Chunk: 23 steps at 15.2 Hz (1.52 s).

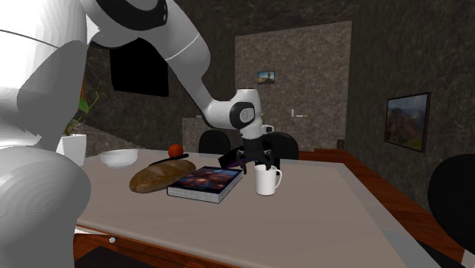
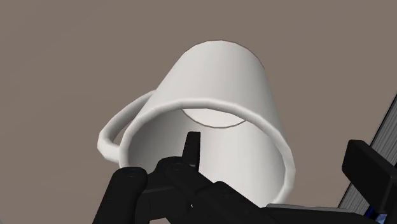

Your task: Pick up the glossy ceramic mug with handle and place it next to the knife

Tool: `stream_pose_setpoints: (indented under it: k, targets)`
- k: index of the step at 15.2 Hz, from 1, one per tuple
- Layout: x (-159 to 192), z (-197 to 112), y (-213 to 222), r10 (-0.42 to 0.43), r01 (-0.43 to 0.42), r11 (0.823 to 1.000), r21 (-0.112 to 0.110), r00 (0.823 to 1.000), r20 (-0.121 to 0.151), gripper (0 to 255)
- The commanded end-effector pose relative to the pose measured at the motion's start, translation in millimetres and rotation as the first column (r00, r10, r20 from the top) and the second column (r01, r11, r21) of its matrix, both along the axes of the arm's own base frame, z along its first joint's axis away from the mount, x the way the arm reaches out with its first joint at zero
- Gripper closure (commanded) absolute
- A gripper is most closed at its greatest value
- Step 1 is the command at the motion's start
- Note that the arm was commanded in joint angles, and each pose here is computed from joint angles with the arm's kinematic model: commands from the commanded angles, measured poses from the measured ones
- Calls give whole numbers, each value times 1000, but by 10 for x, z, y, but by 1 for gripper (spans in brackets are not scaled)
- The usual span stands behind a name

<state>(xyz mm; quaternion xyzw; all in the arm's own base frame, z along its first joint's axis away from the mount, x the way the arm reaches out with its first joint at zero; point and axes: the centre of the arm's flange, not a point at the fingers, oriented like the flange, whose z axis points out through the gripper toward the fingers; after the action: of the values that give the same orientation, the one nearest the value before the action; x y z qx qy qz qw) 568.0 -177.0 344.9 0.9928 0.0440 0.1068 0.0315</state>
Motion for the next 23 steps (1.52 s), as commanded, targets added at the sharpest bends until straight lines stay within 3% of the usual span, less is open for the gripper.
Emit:
stream_pose_setpoints:
  k: [1, 2, 11, 23]
  targets:
    - [0, -1, 0, 0, 0, 1000, 0, 1000, 0, 0]
    - [0, -1, 0, 0, 0, 1000, 0, 1000, 0, 255]
    - [0, -1, 0, 0, 0, 1000, 0, 1000, 0, 255]
    - [0, 633, 0, 0, 0, 1000, 0, 1000, 0, 255]
